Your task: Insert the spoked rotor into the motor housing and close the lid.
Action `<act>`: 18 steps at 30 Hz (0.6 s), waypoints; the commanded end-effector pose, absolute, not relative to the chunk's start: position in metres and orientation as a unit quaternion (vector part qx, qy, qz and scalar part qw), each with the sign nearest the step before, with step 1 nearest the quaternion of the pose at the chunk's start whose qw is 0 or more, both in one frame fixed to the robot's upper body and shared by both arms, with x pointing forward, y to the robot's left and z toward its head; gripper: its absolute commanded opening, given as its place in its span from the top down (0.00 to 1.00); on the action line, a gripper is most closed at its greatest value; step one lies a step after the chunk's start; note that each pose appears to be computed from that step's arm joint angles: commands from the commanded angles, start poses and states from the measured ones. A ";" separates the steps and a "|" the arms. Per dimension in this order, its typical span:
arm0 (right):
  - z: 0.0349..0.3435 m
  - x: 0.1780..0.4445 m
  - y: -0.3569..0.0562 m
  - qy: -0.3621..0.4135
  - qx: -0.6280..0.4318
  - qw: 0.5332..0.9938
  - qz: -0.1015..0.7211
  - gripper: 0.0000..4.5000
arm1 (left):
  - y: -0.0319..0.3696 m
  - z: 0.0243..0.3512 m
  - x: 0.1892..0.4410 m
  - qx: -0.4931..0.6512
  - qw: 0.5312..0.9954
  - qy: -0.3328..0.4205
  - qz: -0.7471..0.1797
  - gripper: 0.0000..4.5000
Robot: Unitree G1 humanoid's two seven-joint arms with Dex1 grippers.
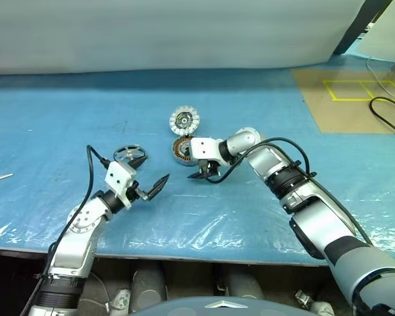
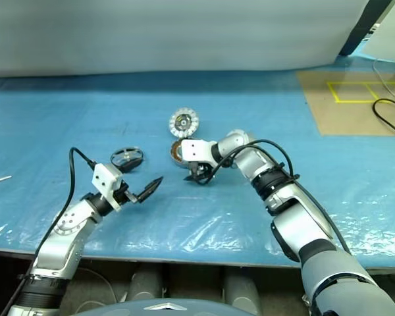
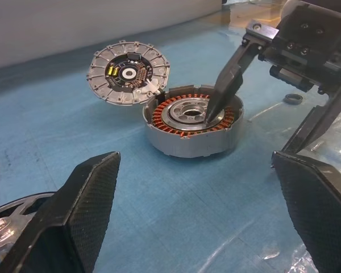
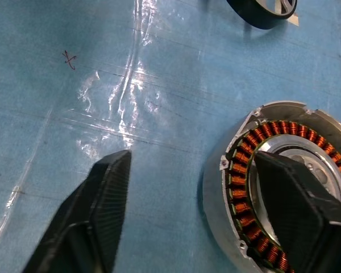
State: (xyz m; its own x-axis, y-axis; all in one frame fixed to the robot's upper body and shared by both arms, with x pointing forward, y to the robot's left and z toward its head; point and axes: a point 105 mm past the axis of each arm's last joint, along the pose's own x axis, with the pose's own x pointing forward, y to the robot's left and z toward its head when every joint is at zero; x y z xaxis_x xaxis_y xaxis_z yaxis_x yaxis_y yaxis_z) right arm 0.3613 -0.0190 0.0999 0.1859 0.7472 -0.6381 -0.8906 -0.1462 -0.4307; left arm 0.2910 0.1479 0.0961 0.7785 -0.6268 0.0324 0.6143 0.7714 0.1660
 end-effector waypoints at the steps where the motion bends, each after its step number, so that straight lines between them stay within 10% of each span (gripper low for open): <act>1: 0.100 0.368 -0.017 0.071 -0.428 0.660 0.614 0.44 | 0.145 0.105 0.293 0.073 0.940 -0.062 -0.328 0.00; 8: 0.116 0.366 -0.007 0.044 -0.395 0.675 0.621 0.50 | 0.142 0.101 0.294 0.077 0.938 -0.055 -0.334 0.00; 14: 0.125 0.367 -0.009 0.036 -0.386 0.683 0.619 0.09 | 0.140 0.100 0.296 0.073 0.938 -0.055 -0.336 0.00; 18: 0.126 0.375 -0.015 0.051 -0.396 0.694 0.599 0.09 | 0.137 0.098 0.295 0.070 0.936 -0.053 -0.340 0.00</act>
